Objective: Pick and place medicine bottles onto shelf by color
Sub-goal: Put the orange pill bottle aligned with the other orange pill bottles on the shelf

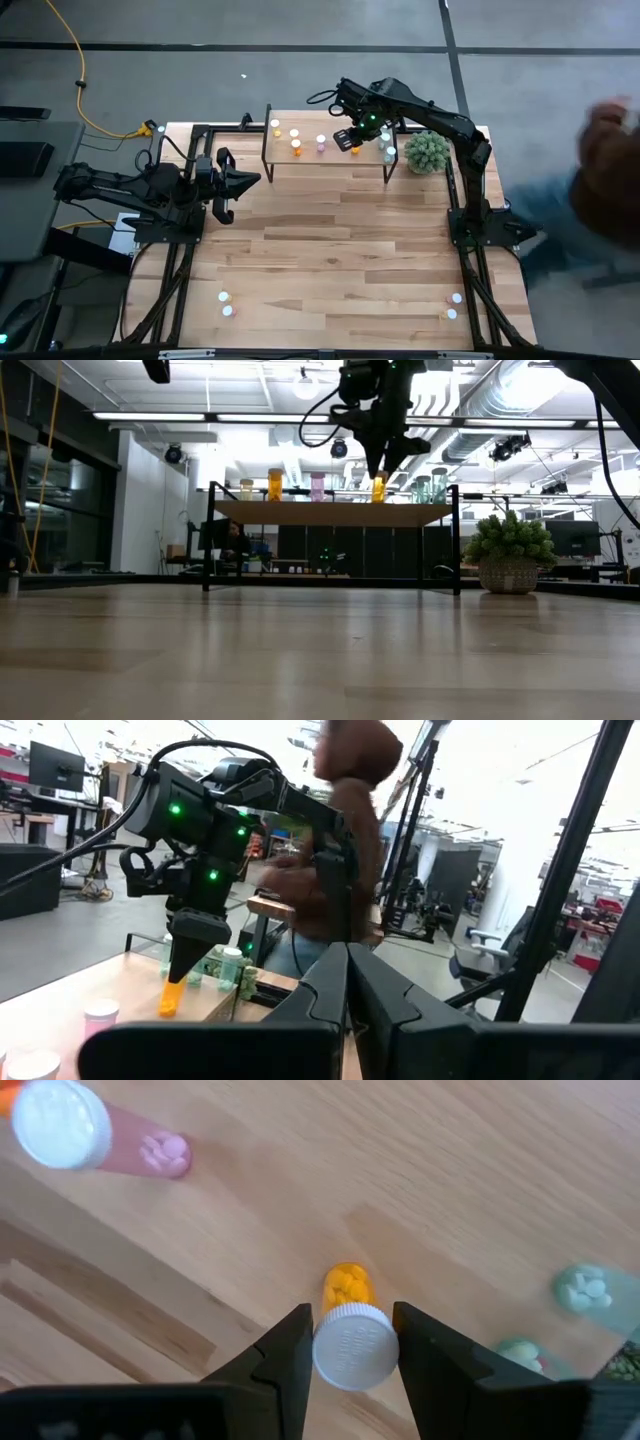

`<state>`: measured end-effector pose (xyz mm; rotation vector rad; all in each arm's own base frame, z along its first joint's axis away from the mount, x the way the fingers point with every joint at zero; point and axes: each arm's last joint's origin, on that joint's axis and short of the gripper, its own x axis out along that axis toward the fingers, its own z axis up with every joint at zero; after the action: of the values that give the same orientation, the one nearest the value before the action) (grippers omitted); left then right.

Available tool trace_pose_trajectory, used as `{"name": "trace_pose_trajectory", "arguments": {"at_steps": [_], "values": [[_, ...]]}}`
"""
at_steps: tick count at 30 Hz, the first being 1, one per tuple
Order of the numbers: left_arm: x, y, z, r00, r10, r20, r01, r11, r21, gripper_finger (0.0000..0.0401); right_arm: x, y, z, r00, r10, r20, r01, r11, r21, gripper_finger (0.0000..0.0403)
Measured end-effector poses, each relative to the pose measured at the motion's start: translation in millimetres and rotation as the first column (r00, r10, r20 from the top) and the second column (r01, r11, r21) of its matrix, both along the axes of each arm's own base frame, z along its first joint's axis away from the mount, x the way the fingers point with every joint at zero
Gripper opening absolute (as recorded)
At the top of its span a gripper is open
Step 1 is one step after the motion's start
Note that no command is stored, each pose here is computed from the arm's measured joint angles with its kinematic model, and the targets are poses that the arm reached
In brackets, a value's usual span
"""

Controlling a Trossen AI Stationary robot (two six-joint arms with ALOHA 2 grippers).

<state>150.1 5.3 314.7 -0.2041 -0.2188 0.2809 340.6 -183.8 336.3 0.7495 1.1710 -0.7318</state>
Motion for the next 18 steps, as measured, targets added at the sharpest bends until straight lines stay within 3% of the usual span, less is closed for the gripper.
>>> {"name": "trace_pose_trajectory", "arguments": {"at_steps": [18], "values": [[-0.1,0.0,0.1,1.0,0.012,-0.018,-0.011,0.998,0.059,0.0,2.4,-0.3,0.6,0.999,0.029,0.026,-0.029,1.0,-0.003,0.0139]]}}
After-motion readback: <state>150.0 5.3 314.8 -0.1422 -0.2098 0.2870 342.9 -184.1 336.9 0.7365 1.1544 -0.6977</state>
